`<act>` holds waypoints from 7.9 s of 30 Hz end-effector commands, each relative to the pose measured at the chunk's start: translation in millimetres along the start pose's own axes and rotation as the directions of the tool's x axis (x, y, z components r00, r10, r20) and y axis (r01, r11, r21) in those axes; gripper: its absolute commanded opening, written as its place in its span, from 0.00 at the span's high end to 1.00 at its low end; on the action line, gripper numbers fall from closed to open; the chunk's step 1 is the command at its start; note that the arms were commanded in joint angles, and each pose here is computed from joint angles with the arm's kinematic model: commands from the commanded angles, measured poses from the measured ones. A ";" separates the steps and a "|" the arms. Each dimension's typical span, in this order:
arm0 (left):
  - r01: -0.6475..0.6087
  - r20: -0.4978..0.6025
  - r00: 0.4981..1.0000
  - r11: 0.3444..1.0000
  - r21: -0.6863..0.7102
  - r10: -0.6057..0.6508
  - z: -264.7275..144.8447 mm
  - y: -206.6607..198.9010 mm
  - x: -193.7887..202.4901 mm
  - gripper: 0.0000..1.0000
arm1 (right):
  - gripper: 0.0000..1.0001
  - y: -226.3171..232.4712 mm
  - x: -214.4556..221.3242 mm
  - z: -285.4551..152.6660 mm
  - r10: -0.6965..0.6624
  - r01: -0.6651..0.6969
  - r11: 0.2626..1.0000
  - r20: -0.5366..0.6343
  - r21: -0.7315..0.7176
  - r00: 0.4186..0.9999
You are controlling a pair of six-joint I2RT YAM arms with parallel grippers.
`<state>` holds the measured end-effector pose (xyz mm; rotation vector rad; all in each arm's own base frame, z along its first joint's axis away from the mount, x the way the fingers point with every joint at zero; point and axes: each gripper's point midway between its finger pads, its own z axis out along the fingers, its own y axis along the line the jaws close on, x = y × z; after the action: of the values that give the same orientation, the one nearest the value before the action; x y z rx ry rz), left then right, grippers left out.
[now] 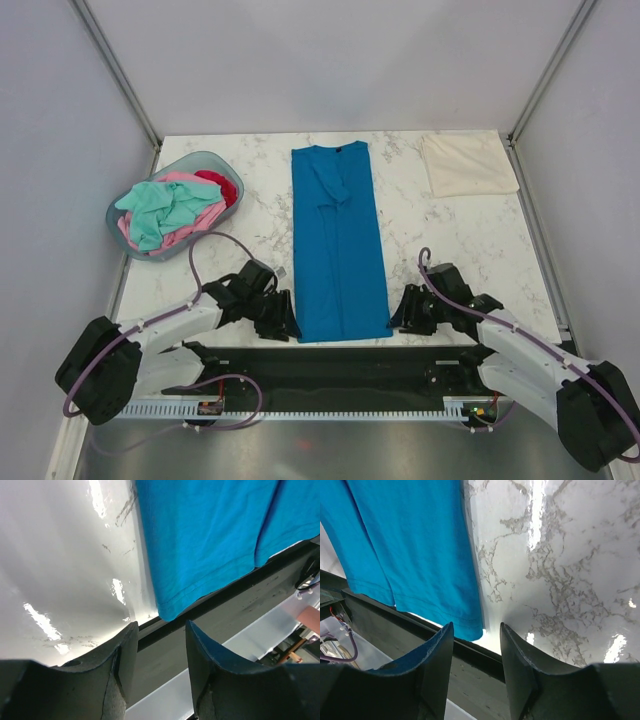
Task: Fold and stack the t-shirts
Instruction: Fold the tshirt
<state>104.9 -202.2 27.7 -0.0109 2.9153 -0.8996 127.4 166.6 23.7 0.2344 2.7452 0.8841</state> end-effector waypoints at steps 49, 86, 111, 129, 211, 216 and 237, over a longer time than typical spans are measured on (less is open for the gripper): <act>0.053 0.069 0.996 0.993 0.103 -0.060 -7.8 -39.0 -26.4 0.98 | 1.00 29.2 -22.9 -4.4 0.016 -0.011 0.998 0.072 -0.069 0.997; 0.140 0.295 0.942 0.986 0.092 -0.161 -27.1 -46.0 -327.8 0.98 | 1.00 104.6 -286.8 39.2 -0.241 0.226 0.970 0.253 0.087 0.937; 0.206 0.370 0.905 0.977 0.049 -0.210 -4.5 -5.2 -408.1 0.98 | 1.00 108.6 -372.3 79.6 -0.234 0.246 0.969 0.304 -0.002 0.923; 0.114 0.361 0.931 0.981 -0.157 -0.051 -49.0 -13.8 -329.2 0.48 | 0.50 68.0 -305.4 41.1 -0.174 0.164 0.984 0.192 0.065 0.966; 0.117 0.259 0.965 0.954 -0.275 -0.044 33.7 12.3 -295.5 0.66 | 0.97 35.8 -284.6 95.4 -0.260 0.219 0.951 0.182 0.218 0.948; 0.071 0.264 0.964 0.973 -0.220 -0.010 11.0 -12.7 -298.6 0.61 | 0.95 41.6 -288.8 78.9 -0.248 0.198 0.952 0.214 0.232 0.945; 0.100 0.151 0.983 0.994 0.048 -0.106 -15.8 -15.7 -122.8 0.47 | 0.48 27.7 -141.4 0.1 0.031 -0.052 0.992 0.181 0.112 0.983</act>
<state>223.4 -182.7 52.6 -0.1834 2.8516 -0.7566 269.9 146.1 56.9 0.3077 2.6832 0.5748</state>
